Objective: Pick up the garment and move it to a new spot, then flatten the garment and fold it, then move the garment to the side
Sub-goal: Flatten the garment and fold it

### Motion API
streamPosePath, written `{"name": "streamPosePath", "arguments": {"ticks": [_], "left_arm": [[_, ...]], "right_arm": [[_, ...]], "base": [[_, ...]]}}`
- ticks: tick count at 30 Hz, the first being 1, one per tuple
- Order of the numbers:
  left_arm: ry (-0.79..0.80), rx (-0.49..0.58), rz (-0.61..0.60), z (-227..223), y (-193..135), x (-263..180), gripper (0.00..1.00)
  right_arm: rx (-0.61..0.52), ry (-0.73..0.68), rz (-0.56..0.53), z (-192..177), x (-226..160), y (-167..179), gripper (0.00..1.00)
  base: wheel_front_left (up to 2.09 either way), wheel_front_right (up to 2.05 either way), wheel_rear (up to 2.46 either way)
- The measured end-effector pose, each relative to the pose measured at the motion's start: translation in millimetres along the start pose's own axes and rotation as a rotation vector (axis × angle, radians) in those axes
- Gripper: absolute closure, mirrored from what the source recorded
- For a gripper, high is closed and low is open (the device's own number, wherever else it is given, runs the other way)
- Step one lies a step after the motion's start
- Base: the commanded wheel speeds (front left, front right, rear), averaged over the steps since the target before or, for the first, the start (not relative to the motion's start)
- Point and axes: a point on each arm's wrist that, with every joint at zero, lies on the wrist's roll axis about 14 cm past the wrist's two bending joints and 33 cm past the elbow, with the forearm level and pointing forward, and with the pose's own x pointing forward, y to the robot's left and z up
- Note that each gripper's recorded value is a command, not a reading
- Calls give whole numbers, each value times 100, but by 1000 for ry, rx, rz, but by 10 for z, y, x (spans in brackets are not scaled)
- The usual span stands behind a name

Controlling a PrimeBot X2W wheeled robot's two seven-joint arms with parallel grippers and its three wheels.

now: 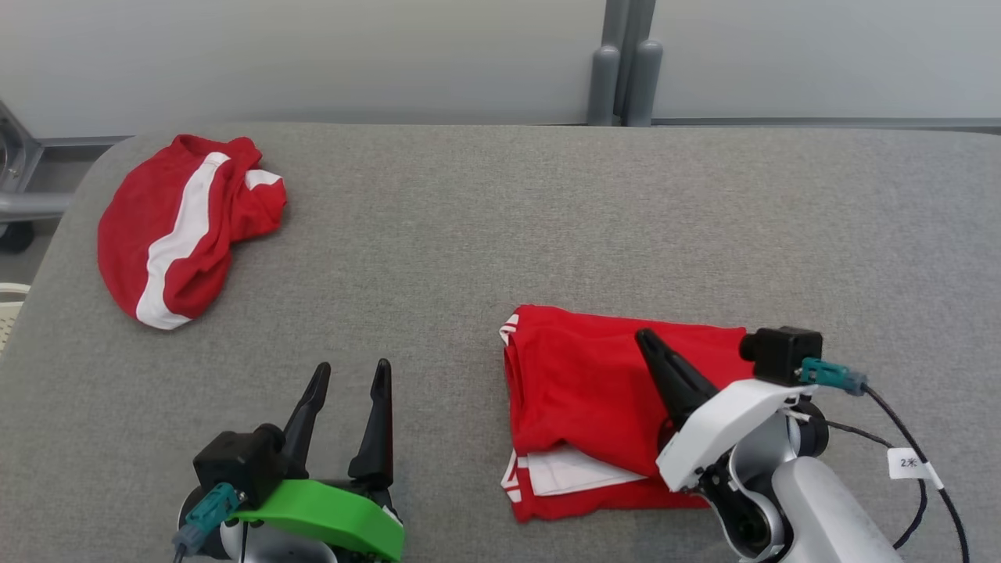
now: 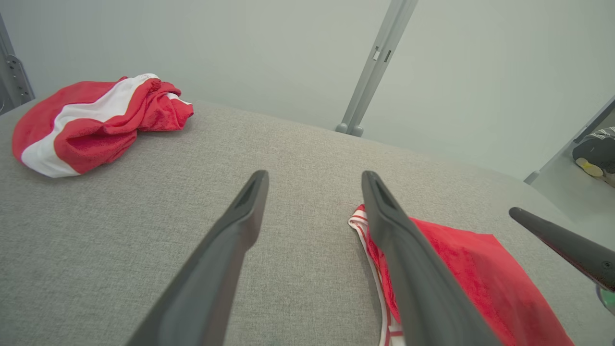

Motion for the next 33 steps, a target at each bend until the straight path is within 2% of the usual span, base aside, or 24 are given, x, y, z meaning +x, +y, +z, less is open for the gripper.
{"name": "streamPosePath", "arguments": {"ticks": [9, 11, 20, 27, 33], "left_arm": [[-21, -3, 64, 59, 180, -119, 0], [-27, -4, 82, 73, 227, -151, 0], [-50, -2, 141, 128, 392, -272, 0], [-50, 2, 141, 133, 394, -256, 0], [-54, 5, 128, 142, 362, -226, 0]], "right_arm": [[-61, 173, 70, -668, 136, 209, 100], [-105, 200, 99, -790, 171, 278, 100], [-177, 307, 197, -1247, 203, 503, 100], [-187, 319, 274, -1336, 179, 710, 100], [-178, 192, 311, -990, 308, 864, 100]], "base": [[0, 0, 0], [0, 0, 0], [0, 0, 0], [0, 0, 0], [0, 0, 0]]}}
